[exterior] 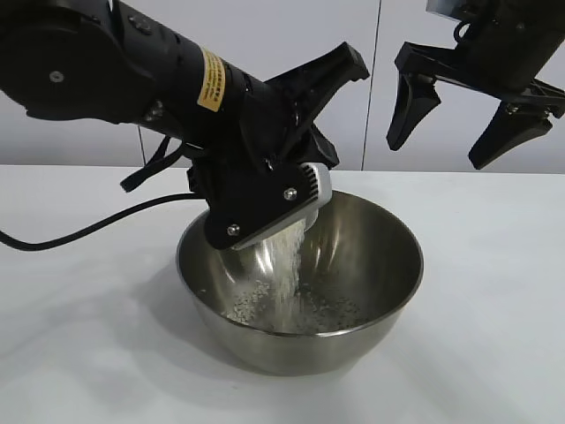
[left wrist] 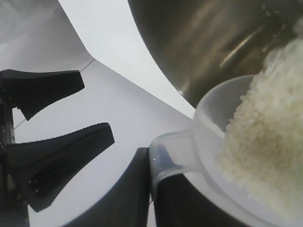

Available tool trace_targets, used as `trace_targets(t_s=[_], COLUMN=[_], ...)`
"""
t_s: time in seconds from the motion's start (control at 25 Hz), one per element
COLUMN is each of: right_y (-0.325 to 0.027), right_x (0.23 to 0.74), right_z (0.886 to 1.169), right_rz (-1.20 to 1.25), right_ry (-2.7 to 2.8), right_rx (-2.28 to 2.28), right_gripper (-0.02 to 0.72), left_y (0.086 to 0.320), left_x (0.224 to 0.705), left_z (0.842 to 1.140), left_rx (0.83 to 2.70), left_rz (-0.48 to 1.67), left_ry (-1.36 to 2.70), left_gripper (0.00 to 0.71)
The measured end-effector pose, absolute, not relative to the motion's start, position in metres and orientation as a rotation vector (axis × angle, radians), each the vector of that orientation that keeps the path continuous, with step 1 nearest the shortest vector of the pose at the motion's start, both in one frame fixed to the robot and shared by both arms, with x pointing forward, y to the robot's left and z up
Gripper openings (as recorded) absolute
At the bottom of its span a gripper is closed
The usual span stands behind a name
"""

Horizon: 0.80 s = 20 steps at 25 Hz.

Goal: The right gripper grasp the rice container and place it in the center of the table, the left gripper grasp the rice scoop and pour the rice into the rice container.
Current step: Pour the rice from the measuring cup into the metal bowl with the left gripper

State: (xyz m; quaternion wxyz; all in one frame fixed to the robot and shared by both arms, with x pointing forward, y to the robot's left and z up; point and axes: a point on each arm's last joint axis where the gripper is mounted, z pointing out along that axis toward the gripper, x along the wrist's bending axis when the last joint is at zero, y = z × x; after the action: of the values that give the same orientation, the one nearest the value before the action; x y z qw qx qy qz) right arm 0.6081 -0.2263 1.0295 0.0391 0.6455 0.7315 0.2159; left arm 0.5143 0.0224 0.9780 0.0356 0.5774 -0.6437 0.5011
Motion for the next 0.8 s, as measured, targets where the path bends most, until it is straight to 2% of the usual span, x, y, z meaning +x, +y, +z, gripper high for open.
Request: trace_targets(t_s=[0.2,0.8], right_y=[-0.2265,-0.2265], right_x=[0.6079,0.6076], right_z=[1.0293,1.0292], right_rz=[0.655,0.652], right_ry=[2.248,2.253], right_rx=[1.975,1.973], right_gripper=[0.652,0.652], left_y=[0.0213,0.0211], left_x=[0.5128,0.5123], left_z=[0.9779,0.9777], left_rx=[1.684,1.653], left_rz=[1.554,1.557], left_ry=[-2.09,-2.131], left_gripper=[0.006,0.006])
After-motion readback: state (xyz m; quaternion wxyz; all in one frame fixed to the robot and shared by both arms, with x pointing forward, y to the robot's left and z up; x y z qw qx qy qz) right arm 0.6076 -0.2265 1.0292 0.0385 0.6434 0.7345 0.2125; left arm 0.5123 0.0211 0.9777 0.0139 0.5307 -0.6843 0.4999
